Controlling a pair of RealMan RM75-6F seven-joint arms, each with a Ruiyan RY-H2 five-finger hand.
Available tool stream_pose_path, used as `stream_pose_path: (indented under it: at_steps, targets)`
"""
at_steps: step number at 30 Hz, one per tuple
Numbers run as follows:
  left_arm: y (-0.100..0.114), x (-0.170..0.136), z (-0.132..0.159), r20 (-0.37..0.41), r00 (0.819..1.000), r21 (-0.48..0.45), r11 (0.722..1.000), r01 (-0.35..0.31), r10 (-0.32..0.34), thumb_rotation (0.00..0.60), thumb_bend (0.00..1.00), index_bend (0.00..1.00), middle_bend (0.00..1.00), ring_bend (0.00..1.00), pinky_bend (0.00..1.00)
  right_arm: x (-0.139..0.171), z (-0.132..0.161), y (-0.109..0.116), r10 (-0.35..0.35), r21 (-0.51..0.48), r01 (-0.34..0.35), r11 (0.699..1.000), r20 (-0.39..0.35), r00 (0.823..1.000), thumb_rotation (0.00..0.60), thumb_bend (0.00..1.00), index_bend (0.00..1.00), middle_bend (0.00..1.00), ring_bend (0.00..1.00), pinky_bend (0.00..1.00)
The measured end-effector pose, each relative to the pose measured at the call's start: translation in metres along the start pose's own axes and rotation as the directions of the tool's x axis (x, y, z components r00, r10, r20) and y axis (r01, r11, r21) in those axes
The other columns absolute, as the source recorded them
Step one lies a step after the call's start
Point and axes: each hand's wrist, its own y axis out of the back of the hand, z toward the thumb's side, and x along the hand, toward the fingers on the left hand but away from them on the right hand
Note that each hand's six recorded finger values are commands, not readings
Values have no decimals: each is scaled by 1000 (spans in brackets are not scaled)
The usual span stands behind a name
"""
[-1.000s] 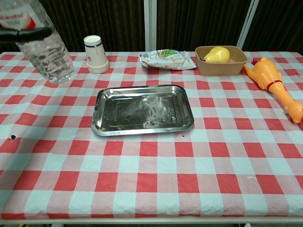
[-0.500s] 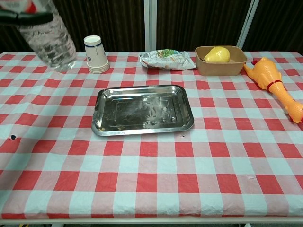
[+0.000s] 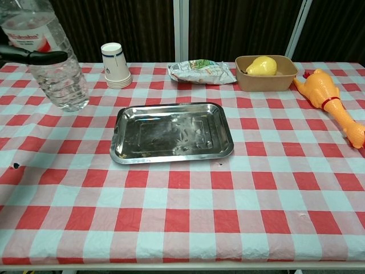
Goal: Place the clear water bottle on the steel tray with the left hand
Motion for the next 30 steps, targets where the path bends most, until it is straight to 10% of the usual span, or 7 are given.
stream_pose_path:
  at_steps: [8, 15, 22, 30]
  targets:
    - [-86, 15, 33, 68, 986, -73, 985, 156, -151, 600, 190, 538, 614, 468, 479, -5, -4, -4, 16, 10, -16, 1000, 26, 1000, 600, 106, 18, 40, 0, 0]
    - [-5, 34, 12, 6, 1000, 44, 999, 20, -20, 600, 190, 538, 614, 468, 479, -4, -3, -2, 7, 4, -8, 1000, 18, 1000, 600, 106, 18, 41, 0, 0]
    - [-36, 23, 24, 46, 993, 12, 994, 108, -108, 600, 190, 539, 614, 468, 479, -5, -2, -6, 21, 19, -22, 1000, 22, 1000, 600, 106, 18, 41, 0, 0]
    - [14, 26, 13, 0, 999, 86, 995, 40, -40, 600, 190, 539, 614, 468, 479, -4, -2, -4, 17, 13, -18, 1000, 17, 1000, 600, 106, 18, 41, 0, 0]
